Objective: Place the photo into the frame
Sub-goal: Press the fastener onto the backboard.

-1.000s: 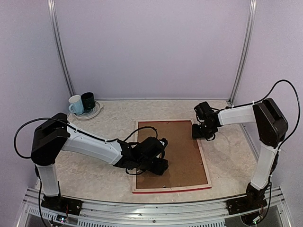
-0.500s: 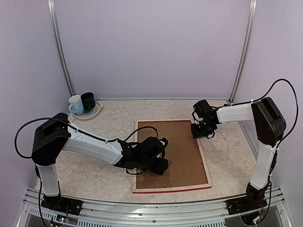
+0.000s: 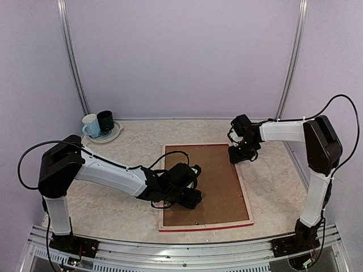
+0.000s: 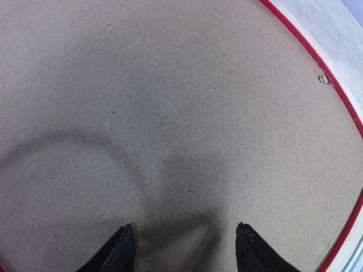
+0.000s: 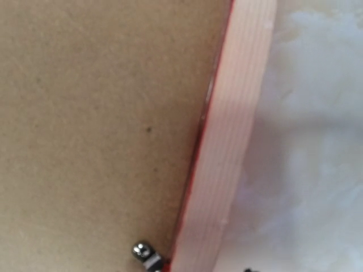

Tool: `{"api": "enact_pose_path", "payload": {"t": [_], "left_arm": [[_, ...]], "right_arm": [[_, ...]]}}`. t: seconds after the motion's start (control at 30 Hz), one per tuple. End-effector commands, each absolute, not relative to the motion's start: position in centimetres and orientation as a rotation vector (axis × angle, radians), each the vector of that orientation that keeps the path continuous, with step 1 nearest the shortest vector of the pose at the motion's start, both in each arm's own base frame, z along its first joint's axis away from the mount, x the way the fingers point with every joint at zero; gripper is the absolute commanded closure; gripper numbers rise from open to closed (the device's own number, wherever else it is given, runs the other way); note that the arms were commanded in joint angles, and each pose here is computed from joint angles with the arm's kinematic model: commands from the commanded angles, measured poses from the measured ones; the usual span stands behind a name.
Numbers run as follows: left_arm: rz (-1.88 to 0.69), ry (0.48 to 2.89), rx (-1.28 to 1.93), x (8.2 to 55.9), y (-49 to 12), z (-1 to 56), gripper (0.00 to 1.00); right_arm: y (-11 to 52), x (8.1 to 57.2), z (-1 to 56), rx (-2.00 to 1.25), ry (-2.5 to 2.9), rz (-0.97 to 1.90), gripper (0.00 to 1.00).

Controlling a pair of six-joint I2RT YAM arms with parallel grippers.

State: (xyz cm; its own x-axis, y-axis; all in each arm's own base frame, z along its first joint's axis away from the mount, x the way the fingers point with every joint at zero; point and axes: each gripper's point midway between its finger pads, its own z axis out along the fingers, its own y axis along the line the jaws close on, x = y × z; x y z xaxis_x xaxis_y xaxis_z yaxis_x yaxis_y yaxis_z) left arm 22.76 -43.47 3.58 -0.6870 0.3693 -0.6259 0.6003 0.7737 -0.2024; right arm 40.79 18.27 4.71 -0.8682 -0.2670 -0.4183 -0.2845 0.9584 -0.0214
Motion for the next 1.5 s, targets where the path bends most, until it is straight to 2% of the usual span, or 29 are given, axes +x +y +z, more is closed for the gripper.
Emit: {"api": "enact_pose_path", "payload": {"t": [0.0,0.37,0.93,1.3,1.47], "left_arm": [[-0.515,2.408,0.748,23.0,-43.1,2.8,0.4],[-0.509,2.415,0.767,22.8,-43.0,2.4,0.4],[-0.508,2.416,0.76,22.8,-42.8,2.2,0.4],[-0.52,2.414,0.759,22.8,-42.9,2.3,0.4],[-0.518,2.417,0.764,22.6,-42.9,2.1,0.4]], "right_arm": [[17.8,40.9,4.6,-0.466,2.7,0.006,0.54],[17.6,41.3,1.7,-0.539,2.754,-0.027,0.55],[17.9,39.9,2.9,-0.569,2.762,0.089,0.58],[17.1,40.1,2.8,-0.539,2.765,0.042,0.66],[16.6,40.2,2.4,-0.523,2.759,-0.01,0.72]]}}
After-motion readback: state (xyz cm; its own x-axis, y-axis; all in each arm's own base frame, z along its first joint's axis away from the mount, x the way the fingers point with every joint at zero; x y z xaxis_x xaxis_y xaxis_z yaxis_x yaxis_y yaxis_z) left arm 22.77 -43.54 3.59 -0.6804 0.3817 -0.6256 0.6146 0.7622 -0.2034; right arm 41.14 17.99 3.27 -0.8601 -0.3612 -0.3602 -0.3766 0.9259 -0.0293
